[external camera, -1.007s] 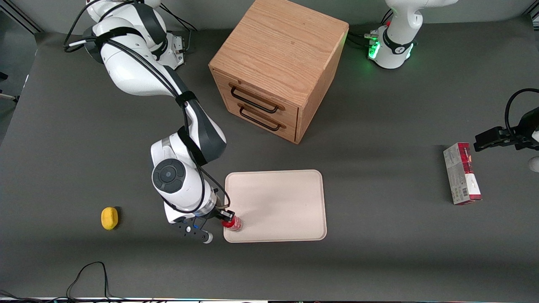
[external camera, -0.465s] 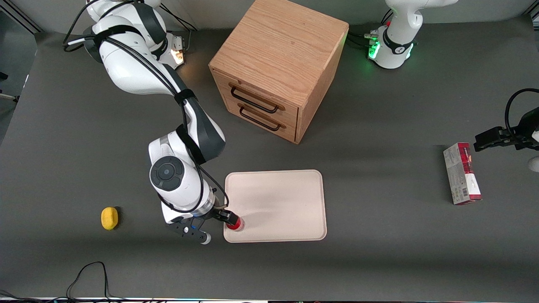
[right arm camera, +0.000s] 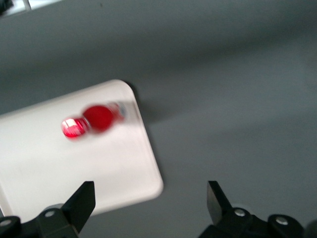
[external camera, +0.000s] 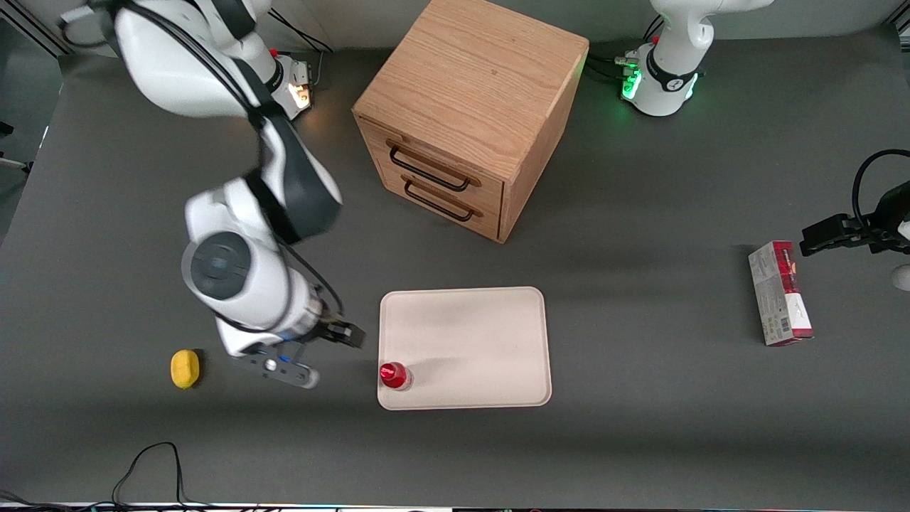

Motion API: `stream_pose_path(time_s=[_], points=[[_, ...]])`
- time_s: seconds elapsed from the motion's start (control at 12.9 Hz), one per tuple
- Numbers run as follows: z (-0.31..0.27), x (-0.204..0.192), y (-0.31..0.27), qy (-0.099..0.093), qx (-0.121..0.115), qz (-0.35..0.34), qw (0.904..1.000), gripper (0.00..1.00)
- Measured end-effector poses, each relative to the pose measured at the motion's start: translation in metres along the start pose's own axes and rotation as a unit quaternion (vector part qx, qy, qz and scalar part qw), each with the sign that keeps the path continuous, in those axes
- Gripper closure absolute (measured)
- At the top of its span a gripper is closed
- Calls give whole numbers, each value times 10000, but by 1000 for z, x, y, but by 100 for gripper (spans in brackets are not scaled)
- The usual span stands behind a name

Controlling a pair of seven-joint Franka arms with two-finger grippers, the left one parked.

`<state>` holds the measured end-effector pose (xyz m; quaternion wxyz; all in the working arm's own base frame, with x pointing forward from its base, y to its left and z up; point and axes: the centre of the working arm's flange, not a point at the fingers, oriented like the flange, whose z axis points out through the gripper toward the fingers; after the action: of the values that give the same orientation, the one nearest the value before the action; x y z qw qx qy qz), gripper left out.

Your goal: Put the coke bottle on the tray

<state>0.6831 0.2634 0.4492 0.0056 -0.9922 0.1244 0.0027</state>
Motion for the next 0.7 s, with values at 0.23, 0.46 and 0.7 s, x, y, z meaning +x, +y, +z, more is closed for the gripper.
stream_pose_path(time_s=[0.23, 0.46, 0.7], points=[[-40, -38, 80, -207, -150, -593, 9979, 0], [-68, -74, 162, -398, -199, -1077, 9932, 0], [-101, -98, 243, -589, -48, -1386, 9886, 0]])
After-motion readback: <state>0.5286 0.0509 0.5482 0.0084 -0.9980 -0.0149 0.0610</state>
